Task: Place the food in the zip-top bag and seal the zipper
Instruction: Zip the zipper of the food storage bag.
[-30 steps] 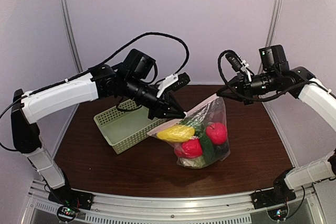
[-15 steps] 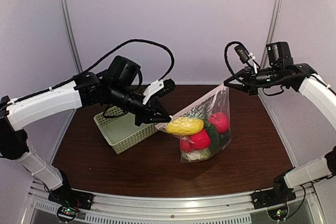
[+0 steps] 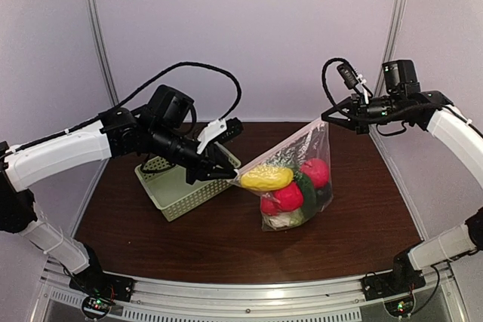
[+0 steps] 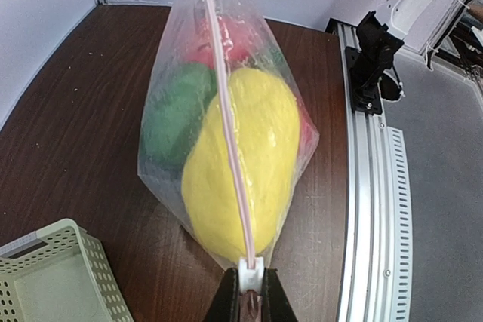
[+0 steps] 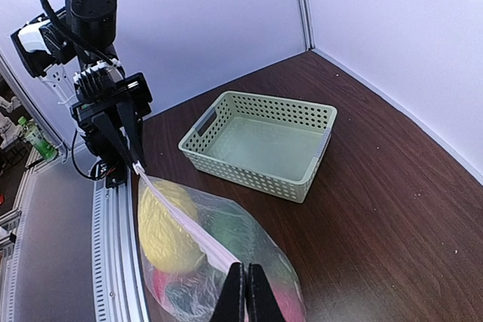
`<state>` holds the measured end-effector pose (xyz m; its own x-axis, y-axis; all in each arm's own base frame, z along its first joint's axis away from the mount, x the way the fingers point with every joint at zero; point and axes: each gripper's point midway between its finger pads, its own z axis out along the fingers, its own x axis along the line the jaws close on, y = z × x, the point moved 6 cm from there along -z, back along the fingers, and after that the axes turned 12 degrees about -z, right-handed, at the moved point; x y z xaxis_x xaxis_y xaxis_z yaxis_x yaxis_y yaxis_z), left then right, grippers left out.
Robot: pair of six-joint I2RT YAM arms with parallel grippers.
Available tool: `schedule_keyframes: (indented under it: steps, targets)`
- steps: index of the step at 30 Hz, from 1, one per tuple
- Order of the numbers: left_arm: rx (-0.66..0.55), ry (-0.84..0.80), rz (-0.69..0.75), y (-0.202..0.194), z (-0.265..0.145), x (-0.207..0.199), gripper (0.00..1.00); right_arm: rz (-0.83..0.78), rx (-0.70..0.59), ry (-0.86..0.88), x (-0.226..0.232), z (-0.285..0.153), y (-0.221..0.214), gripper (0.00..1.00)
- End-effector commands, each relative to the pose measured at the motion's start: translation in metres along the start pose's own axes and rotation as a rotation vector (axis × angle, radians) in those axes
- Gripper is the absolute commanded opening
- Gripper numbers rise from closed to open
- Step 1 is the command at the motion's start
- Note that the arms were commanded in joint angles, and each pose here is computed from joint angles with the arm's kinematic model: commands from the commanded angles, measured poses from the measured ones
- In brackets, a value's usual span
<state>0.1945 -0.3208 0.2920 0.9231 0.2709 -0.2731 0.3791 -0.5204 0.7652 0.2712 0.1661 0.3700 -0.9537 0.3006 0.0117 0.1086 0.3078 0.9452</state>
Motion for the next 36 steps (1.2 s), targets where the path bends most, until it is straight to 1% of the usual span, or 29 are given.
schedule_keyframes:
  steps: [1, 2, 4, 6, 7, 10, 14, 17, 19, 21, 24, 26, 27, 28, 29, 30, 31, 32, 33, 35, 36]
  targets:
    - [0.139, 0.056, -0.078, -0.029, -0.002, 0.010, 0.30, -0.073, -0.065, -0.143, -0.030, -0.013, 0.025, 0.00]
    - [0.123, 0.082, -0.074, -0.024, -0.002, 0.013, 0.48, -0.072, -0.074, -0.141, -0.034, -0.011, 0.028, 0.00]
    - [0.053, 0.131, -0.047, -0.009, -0.004, 0.018, 0.71, -0.072, -0.102, -0.155, -0.043, -0.009, 0.037, 0.00]
    - [-0.048, 0.175, -0.036, 0.010, -0.011, 0.021, 0.93, -0.076, -0.133, -0.183, -0.056, -0.006, 0.047, 0.00]
    - [-0.097, 0.184, -0.024, 0.019, -0.014, 0.020, 0.97, -0.085, -0.147, -0.194, -0.062, -0.005, 0.054, 0.00]
    - [-0.192, 0.213, -0.013, 0.040, -0.026, 0.019, 0.98, -0.121, -0.170, -0.223, -0.079, -0.003, 0.075, 0.00]
    - [-0.240, 0.242, -0.024, 0.049, -0.036, 0.018, 0.98, -0.192, -0.195, -0.242, -0.092, -0.002, 0.096, 0.00]
    - [-0.268, 0.264, -0.023, 0.050, -0.049, 0.014, 0.98, -0.206, -0.189, -0.174, -0.085, 0.004, 0.093, 0.00]
    - [-0.287, 0.265, -0.016, 0.049, -0.057, 0.010, 0.98, -0.195, -0.147, -0.088, -0.068, 0.016, 0.075, 0.00]
    - [-0.305, 0.277, -0.011, 0.046, -0.065, 0.007, 0.98, -0.233, -0.043, 0.014, -0.036, 0.029, 0.050, 0.00]
    - [-0.324, 0.313, -0.010, 0.042, -0.074, 0.007, 0.98, -0.339, 0.180, 0.170, 0.022, 0.051, 0.003, 0.00]
    - [-0.335, 0.338, -0.051, 0.036, -0.075, 0.010, 0.98, -0.369, 0.291, 0.269, 0.058, 0.059, -0.029, 0.00]
    - [-0.342, 0.352, -0.064, 0.033, -0.075, 0.012, 0.98, -0.374, 0.330, 0.314, 0.073, 0.060, -0.043, 0.10]
    - [-0.348, 0.368, -0.072, 0.031, -0.075, 0.014, 0.98, -0.372, 0.352, 0.346, 0.086, 0.058, -0.053, 0.25]
    - [-0.355, 0.384, -0.079, 0.030, -0.075, 0.016, 0.98, -0.365, 0.352, 0.355, 0.093, 0.054, -0.056, 0.36]
    - [-0.364, 0.405, -0.084, 0.029, -0.075, 0.020, 0.98, -0.365, 0.333, 0.337, 0.098, 0.045, -0.052, 0.45]
    - [-0.368, 0.443, -0.095, 0.027, -0.076, 0.025, 0.98, -0.376, 0.319, 0.303, 0.097, 0.040, -0.047, 0.49]
    - [-0.381, 0.489, -0.103, 0.027, -0.078, 0.030, 0.98, -0.370, 0.295, 0.243, 0.094, 0.030, -0.036, 0.56]
    - [-0.392, 0.534, -0.111, 0.027, -0.081, 0.035, 0.98, -0.374, 0.255, 0.167, 0.088, 0.020, -0.023, 0.65]
    - [-0.425, 0.634, -0.133, 0.028, -0.088, 0.045, 0.98, -0.345, 0.176, -0.014, 0.069, -0.003, 0.000, 0.77]
    - [-0.445, 0.702, -0.159, 0.028, -0.092, 0.051, 0.98, -0.321, 0.145, -0.113, 0.057, -0.013, 0.010, 0.80]
